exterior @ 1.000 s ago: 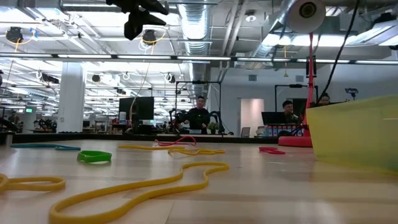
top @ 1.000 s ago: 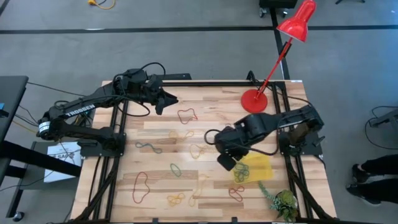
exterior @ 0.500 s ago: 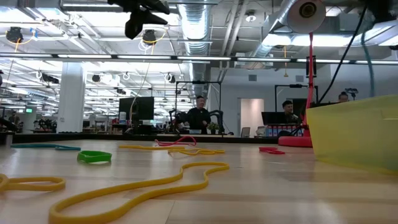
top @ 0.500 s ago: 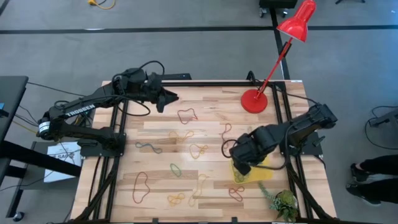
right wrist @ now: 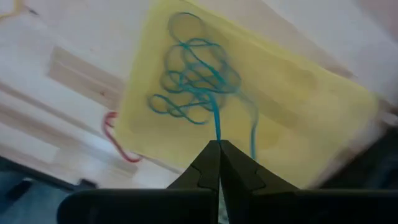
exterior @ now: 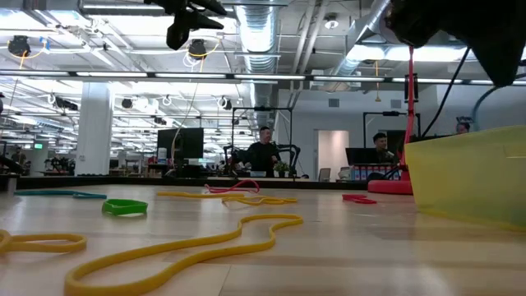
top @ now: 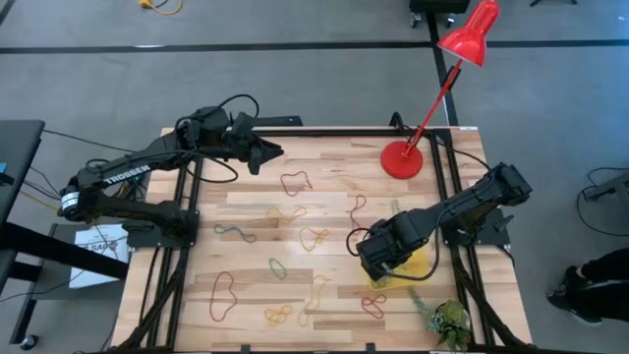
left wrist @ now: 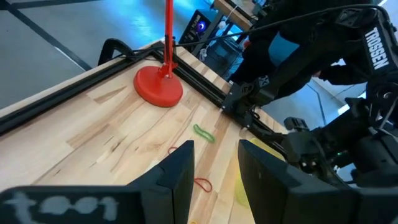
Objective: Pick and place items into bin
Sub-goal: Put the blue rubber band into the yellow bin
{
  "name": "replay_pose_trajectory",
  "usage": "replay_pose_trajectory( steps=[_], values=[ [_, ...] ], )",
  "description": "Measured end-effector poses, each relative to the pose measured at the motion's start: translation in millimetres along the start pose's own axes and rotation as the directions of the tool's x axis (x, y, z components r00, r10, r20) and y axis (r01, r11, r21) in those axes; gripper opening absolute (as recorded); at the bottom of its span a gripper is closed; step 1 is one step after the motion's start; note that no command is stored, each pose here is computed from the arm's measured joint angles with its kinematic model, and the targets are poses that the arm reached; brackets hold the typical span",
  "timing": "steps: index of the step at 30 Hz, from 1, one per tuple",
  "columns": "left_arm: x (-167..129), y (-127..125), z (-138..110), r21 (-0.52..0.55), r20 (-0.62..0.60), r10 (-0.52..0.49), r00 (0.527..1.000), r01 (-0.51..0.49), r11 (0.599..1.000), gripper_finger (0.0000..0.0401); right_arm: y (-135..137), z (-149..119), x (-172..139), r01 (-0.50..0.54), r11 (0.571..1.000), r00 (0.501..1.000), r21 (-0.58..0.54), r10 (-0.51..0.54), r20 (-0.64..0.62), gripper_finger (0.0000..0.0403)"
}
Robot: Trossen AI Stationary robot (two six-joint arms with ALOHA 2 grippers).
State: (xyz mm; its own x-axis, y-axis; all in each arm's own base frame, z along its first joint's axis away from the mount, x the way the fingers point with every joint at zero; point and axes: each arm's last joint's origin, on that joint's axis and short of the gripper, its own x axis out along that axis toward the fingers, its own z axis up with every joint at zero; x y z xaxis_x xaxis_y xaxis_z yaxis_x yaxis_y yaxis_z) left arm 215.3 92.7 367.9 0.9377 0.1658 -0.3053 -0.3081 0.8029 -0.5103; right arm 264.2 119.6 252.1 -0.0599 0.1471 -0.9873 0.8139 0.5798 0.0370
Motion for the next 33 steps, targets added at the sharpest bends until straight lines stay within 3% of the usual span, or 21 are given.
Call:
replay_pose_trajectory(
  steps=[6, 12, 17, 33],
  values=[
    [0.0, 0.2, 0.0, 0.000, 0.001, 0.005, 1.000, -0.005, 1.000, 0.0114, 8.8, 7.1, 14.8, -0.112, 0.993, 0.993, 0.024, 0.111, 0.048, 0.0000],
    [0.0, 0.3, 0.0, 0.000, 0.002, 0.007, 1.000, -0.007, 1.000, 0.0114, 9.5, 9.9, 29.9, -0.108, 0.993, 0.993, 0.046, 0.105, 0.058, 0.0000],
    [0.0, 0.4, 0.0, -0.001, 0.004, 0.012, 1.000, -0.012, 1.000, 0.0114, 3.8, 13.9, 39.5, -0.084, 0.986, 0.996, 0.142, 0.078, 0.047, 0.0005],
    [0.0, 1.0, 0.1, 0.010, 0.011, 0.027, 1.000, -0.027, 1.000, 0.0114, -0.7, 34.0, 44.2, -0.145, 0.975, 0.989, 0.169, 0.137, 0.057, 0.0096]
  ],
)
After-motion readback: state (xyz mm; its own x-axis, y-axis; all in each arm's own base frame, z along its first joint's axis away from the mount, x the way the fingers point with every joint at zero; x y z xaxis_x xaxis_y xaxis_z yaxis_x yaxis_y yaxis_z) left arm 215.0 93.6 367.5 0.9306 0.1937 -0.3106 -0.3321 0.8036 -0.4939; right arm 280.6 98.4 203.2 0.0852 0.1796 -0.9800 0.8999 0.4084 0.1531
